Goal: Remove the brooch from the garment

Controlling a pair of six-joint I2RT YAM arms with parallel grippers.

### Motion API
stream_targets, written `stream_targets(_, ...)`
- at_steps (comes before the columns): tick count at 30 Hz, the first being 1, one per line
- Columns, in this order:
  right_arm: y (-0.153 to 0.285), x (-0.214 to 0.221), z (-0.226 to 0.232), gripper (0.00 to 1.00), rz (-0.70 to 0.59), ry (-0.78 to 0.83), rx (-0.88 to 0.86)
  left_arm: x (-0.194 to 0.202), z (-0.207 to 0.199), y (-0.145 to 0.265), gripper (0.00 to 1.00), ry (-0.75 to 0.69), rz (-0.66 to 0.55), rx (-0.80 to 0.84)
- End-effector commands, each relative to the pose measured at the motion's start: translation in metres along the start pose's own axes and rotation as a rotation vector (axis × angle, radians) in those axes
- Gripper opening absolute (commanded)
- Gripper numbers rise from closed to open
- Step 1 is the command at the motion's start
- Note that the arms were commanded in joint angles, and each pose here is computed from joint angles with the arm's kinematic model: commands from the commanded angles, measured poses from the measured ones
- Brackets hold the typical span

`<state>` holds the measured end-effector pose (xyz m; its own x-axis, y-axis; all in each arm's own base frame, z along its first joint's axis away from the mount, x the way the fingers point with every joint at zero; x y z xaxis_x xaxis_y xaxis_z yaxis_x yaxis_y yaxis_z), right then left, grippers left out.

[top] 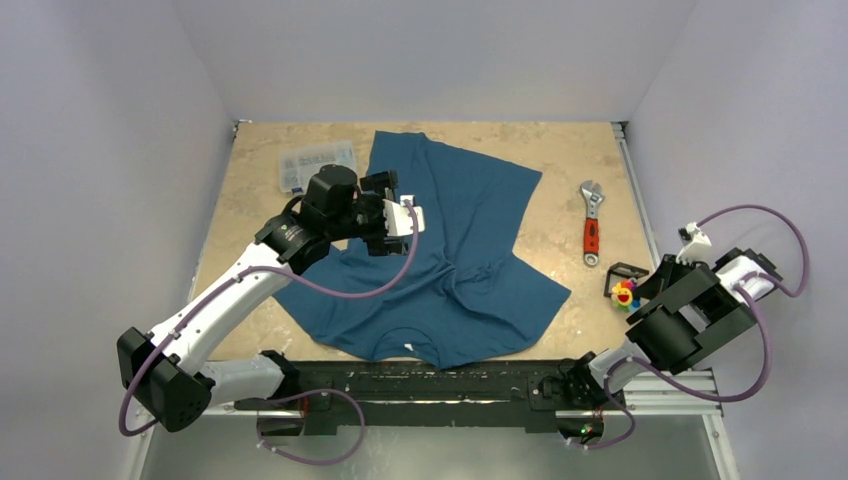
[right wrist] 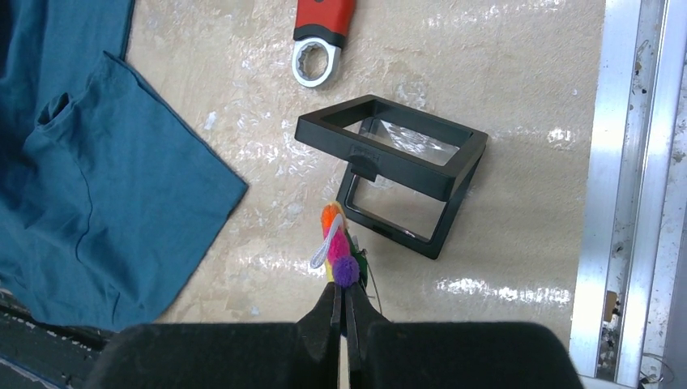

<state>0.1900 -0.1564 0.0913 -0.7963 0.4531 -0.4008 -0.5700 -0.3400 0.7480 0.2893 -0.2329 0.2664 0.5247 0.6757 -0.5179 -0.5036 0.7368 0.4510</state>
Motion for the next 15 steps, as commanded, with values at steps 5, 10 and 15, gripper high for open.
stream_targets(5, -0.005, -0.01, -0.003, 0.0, -0.042, 0.024, -0.042, -0.007, 0.017, 0.003, 1.0, -0.039, -0.024, -0.034)
stream_targets(10, -0.01, -0.009, 0.002, 0.01, -0.028, 0.042, -0.103, -0.005, 0.017, 0.003, 1.0, -0.044, -0.021, -0.025)
stream_targets(15, -0.011, -0.012, 0.0, 0.01, -0.022, 0.079, -0.088, -0.002, 0.019, 0.002, 1.0, -0.047, -0.019, -0.016)
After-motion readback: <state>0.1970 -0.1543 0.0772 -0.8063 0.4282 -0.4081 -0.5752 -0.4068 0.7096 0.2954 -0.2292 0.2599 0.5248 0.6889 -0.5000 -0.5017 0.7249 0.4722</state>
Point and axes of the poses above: each gripper's point midway between its finger pads, its own y axis back along the fingers, its own z axis along the line the jaws close on, x = y × z, the point moved 1 cm from there along y, back along the fingers, and after that the axes turned 15 degrees about -y, right-handed, at the moved point
